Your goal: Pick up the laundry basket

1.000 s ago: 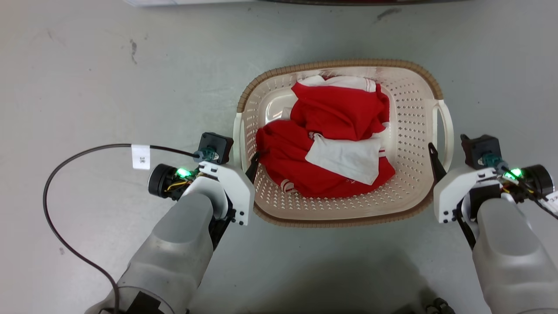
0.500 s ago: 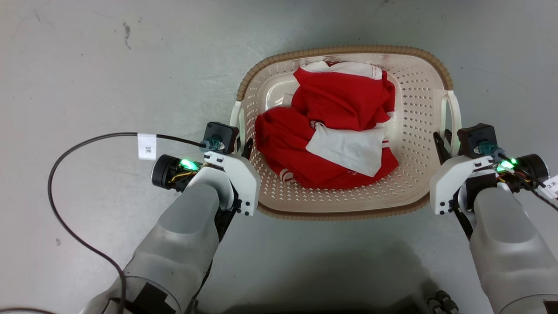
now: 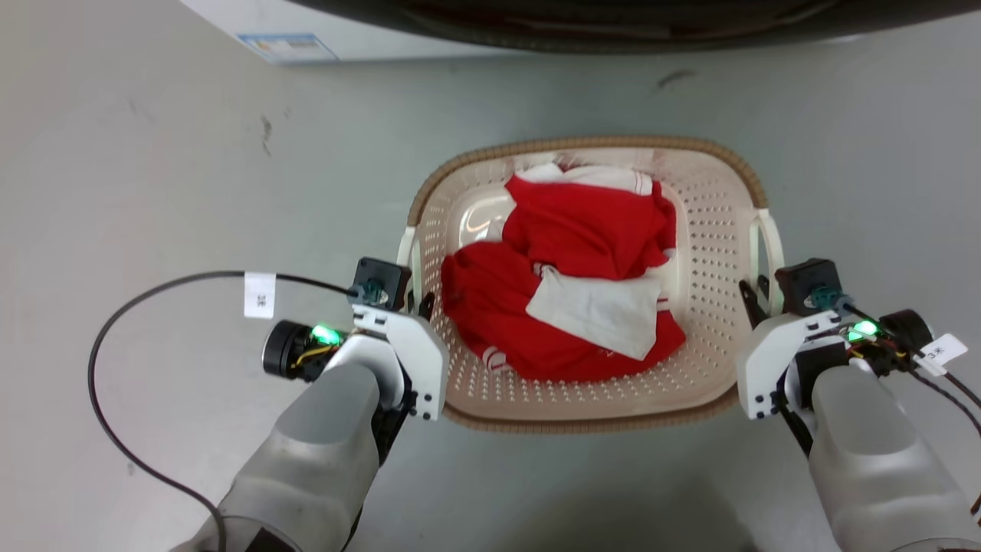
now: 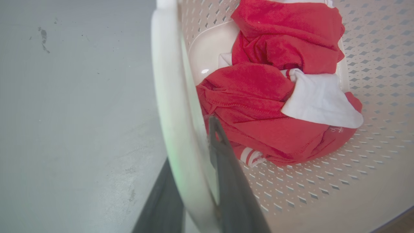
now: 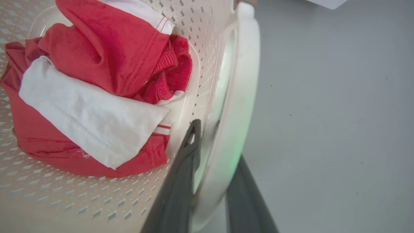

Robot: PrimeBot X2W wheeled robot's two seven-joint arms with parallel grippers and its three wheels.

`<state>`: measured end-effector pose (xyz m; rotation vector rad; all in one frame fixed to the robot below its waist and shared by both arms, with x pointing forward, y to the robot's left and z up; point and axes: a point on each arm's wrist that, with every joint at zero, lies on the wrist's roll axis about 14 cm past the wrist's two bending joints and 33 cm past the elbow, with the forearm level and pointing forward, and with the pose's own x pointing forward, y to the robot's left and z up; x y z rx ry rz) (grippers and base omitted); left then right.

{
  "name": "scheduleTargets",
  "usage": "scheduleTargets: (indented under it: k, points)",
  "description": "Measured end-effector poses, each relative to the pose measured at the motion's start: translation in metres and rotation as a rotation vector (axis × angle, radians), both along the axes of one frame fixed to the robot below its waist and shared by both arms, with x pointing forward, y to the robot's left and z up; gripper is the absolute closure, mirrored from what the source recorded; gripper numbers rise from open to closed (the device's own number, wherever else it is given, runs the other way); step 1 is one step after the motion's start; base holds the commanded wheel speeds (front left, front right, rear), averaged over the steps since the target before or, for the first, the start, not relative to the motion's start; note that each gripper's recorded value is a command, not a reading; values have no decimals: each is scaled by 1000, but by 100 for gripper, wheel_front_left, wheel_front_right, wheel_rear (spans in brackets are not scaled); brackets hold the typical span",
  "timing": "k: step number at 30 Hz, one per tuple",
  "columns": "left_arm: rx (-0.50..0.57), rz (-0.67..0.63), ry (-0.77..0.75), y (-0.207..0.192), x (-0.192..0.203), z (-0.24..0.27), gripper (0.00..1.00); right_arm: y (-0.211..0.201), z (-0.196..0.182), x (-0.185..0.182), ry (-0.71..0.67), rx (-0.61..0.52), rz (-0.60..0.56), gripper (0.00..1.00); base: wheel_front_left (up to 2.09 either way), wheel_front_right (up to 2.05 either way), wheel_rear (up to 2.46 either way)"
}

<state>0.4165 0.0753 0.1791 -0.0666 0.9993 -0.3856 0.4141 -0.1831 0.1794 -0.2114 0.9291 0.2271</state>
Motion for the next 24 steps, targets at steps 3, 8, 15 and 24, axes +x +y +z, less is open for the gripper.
scheduleTargets:
  k: [3,8,15,24]
  points:
    - [6,12,-5,4,-3,12,100,5,12,0,-13,6,12,100,0,0,0]
    - [11,23,-12,9,-8,32,100,10,31,-5,-28,15,20,100,0,0,0]
    - [31,32,-19,19,-15,70,100,23,69,-8,-69,13,64,100,0,0,0]
    - [55,32,1,28,-22,95,100,31,89,-22,-31,-3,89,100,0,0,0]
